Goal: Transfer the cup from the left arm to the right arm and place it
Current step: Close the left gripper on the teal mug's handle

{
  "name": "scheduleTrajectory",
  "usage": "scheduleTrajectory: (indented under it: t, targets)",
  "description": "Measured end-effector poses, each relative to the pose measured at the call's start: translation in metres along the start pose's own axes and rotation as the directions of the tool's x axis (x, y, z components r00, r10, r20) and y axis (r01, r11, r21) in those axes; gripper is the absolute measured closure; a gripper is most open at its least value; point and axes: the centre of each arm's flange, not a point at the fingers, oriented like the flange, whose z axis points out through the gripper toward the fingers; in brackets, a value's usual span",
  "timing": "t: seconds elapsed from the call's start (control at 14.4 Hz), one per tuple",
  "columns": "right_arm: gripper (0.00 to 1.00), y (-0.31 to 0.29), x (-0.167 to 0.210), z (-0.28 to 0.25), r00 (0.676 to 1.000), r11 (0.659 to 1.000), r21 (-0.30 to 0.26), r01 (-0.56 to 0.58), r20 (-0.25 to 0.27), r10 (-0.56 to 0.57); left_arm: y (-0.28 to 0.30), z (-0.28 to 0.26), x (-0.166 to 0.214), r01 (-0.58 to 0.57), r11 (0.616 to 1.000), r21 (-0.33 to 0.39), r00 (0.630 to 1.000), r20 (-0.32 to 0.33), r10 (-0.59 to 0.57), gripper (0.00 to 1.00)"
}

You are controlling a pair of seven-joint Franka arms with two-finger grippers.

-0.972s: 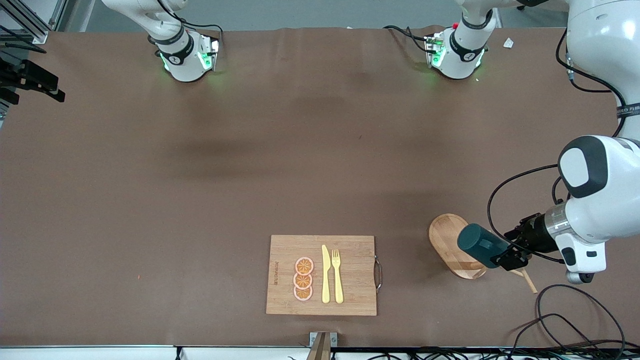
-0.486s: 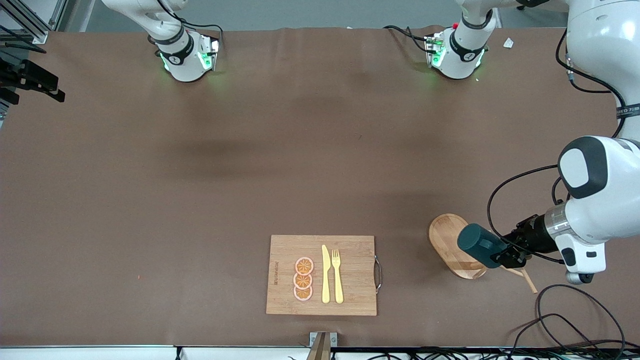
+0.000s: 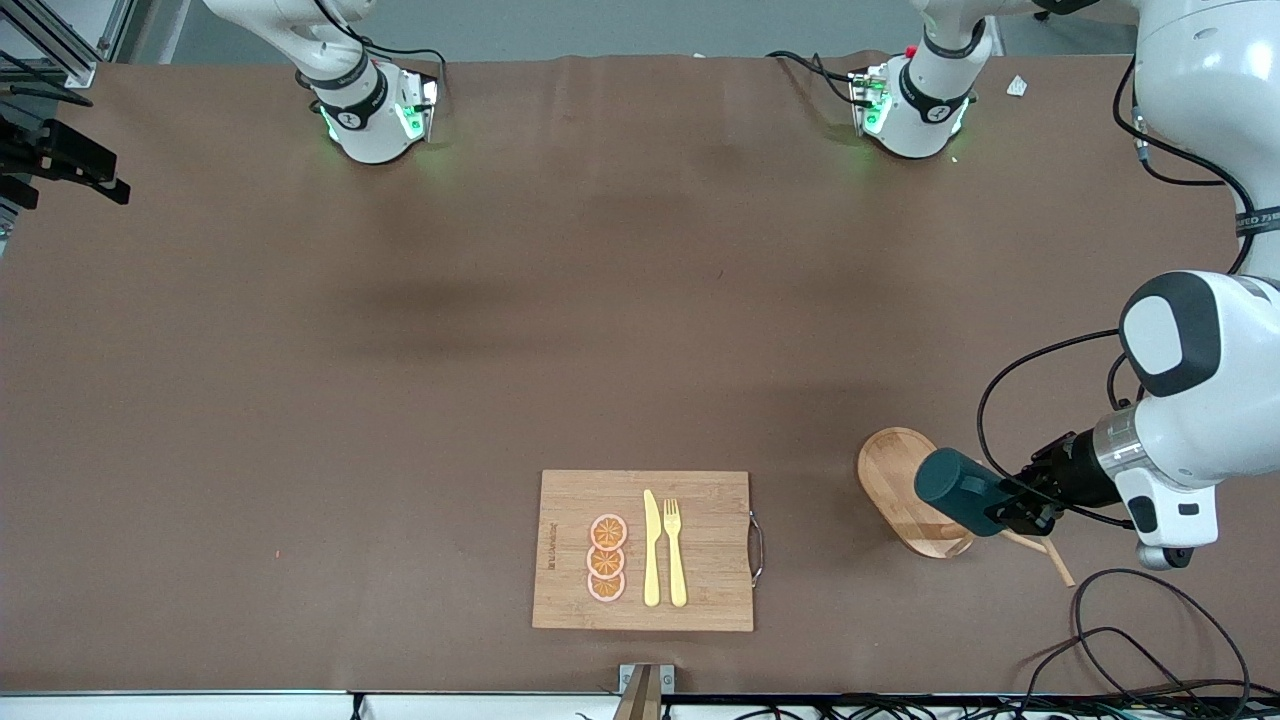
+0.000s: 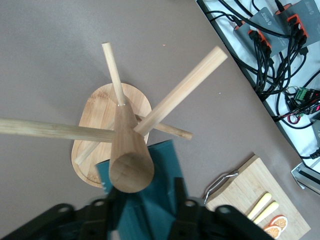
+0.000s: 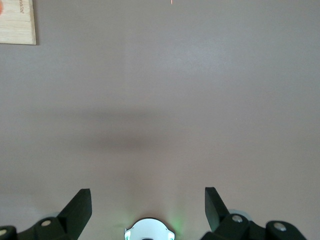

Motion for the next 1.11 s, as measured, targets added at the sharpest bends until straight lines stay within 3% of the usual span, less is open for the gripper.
scheduleTrajectory:
  t: [0.14,0.42,0.56,1.11]
  targets:
    - [0.00,0.0000,0.0000,0.0000,1.000,1.000,0.000,0.000,0.000,0.000,0.0001,0.0000,-0.0001,0.000,1.000,0.000,1.000,0.000,0.000,0.63]
    - [0.00,0.0000,0.0000,0.0000,1.000,1.000,0.000,0.000,0.000,0.000,0.0000,-0.0004,0.0002,0.000,1.000,-0.001,1.000,0.000,0.000,0.67]
    - [0.00,0.0000,0.0000,0.0000,1.000,1.000,0.000,0.000,0.000,0.000,-0.0006,-0.0034,0.0026,0.003,1.000,-0.005,1.000,-0.004,-0.003,0.78]
    - [0.00,0.0000,0.0000,0.0000,1.000,1.000,0.000,0.000,0.000,0.000,-0.0012,-0.0047,0.0039,0.008,1.000,-0.012,1.000,0.001,-0.008,0.79]
